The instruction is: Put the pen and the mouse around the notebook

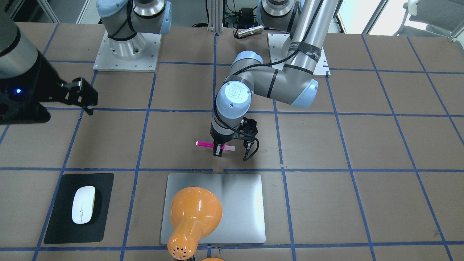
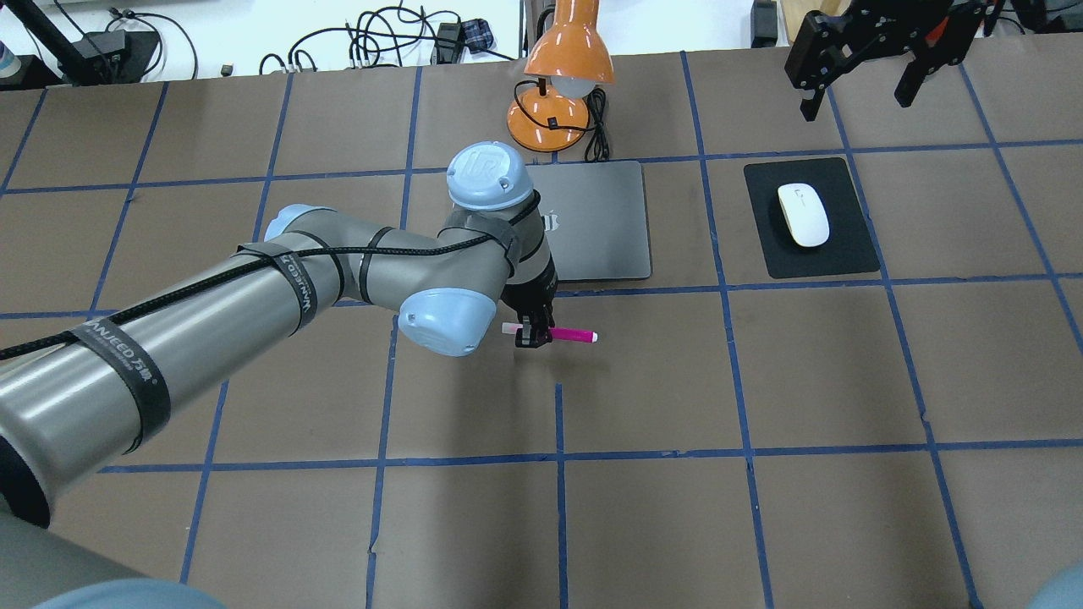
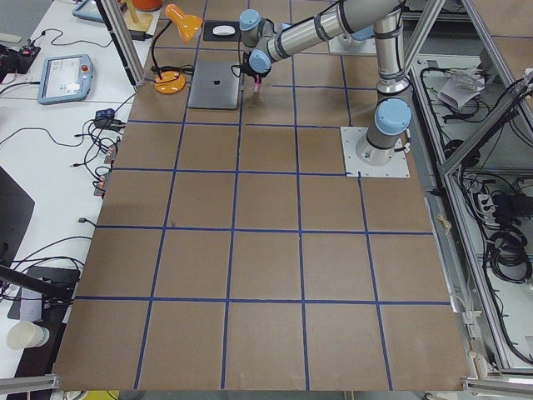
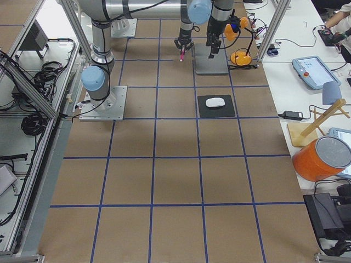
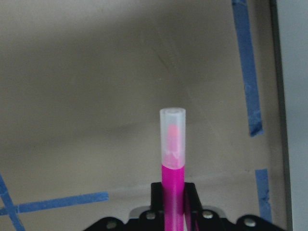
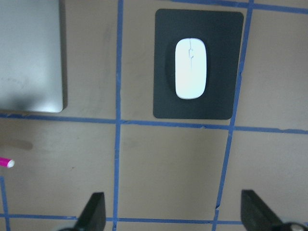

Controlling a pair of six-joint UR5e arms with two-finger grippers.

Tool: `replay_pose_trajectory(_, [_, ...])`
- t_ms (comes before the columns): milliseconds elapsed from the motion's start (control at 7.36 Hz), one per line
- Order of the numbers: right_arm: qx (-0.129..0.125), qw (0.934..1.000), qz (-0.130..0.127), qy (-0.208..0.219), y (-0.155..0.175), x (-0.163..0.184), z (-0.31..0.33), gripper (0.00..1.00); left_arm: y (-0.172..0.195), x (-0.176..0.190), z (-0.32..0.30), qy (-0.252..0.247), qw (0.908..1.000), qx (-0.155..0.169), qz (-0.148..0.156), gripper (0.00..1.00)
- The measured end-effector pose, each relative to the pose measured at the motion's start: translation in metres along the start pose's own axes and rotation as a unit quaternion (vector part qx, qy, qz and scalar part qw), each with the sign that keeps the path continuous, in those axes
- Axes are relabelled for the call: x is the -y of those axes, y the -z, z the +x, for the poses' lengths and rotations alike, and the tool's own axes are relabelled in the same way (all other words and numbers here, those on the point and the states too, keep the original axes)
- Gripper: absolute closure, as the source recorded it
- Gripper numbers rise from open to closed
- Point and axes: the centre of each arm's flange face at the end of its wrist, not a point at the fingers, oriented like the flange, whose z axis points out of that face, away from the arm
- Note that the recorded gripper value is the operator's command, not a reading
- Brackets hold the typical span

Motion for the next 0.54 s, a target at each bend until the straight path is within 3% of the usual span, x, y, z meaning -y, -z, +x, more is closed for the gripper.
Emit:
replay_pose_trajectory(272, [0.003,0.9999,-0.008,0.007,-0.001,-0.009,-0.018,0.0,-0.004,-0.001,0.002,0.008,1.0,0.001,0.0,0.92])
replay_pose_trajectory(407, [0.002,1.0,-0.004,0.005,-0.007,-0.012,-0.021,0.0,-0.005,-0.001,0.002,0.008,1.0,0.002,0.0,0.77])
replay_pose_trajectory(543, [0.001,1.0,0.004,-0.001,-0.013,-0.018,-0.023,0.0,-0.006,0.0,0.002,0.007,1.0,0.004,0.0,0.32])
